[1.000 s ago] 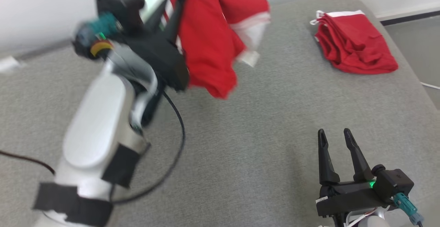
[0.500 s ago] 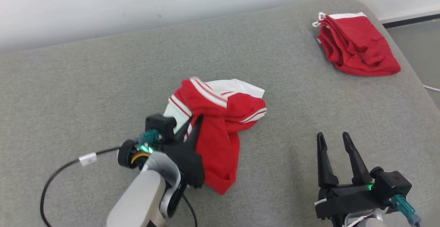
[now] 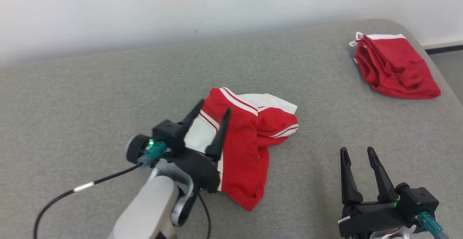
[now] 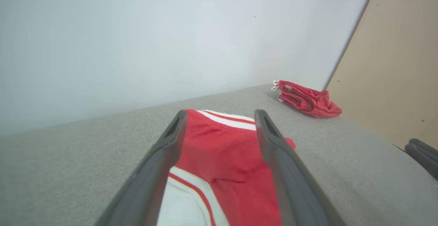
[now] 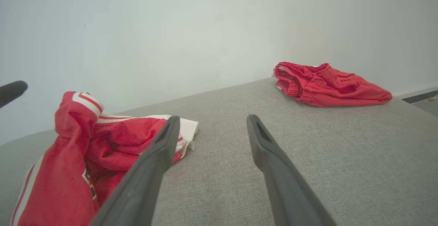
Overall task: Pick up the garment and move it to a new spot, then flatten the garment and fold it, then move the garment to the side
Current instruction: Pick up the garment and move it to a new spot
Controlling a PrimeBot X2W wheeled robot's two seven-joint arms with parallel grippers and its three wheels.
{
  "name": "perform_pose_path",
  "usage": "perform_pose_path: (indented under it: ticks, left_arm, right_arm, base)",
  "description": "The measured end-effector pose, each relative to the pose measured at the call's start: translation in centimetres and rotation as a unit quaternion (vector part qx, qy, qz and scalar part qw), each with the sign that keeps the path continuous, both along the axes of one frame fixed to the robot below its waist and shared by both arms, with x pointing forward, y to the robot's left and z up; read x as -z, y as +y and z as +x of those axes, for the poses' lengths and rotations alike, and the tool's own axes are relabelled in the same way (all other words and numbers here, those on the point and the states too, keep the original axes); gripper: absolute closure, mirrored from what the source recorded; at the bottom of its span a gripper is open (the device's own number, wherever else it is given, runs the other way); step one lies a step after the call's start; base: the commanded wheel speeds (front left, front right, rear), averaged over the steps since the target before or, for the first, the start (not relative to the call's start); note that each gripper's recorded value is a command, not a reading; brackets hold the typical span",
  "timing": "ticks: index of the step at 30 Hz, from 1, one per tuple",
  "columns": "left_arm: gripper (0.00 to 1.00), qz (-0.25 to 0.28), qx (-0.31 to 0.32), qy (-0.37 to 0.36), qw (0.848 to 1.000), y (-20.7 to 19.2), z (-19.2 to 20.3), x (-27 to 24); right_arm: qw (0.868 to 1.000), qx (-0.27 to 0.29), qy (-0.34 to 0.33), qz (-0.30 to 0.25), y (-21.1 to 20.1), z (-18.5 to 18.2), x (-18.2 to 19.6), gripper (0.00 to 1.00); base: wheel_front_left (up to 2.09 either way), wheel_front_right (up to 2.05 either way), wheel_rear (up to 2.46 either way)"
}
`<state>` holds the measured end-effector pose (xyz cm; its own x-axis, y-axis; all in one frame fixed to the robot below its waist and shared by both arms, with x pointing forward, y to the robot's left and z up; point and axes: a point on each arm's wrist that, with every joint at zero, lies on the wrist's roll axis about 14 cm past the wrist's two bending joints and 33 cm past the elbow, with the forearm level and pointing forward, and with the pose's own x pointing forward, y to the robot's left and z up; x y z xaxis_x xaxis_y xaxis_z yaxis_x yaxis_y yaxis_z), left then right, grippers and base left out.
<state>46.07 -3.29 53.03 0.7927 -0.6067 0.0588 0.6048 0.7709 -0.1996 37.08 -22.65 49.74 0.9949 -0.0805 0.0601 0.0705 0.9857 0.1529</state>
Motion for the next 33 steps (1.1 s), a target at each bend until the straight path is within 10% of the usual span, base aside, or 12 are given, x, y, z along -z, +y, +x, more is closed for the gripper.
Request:
perform_pose_path:
  ticks: [21, 33]
  left_arm:
    - [0.00, 0.021, -0.251, -0.088, 0.964, 20.1, -3.6, -3.5]
    - [0.00, 0.042, -0.313, -0.061, 0.947, 24.8, -8.7, -0.5]
  right_arm:
    - [0.998, -0.060, -0.036, 0.004, 3.9, 0.5, -2.2, 0.00]
    - [0.997, -0.069, -0.037, 0.004, 4.4, 0.2, -2.3, 0.00]
  base:
    - [0.00, 0.00, 0.00]
    - [0.00, 0.00, 0.00]
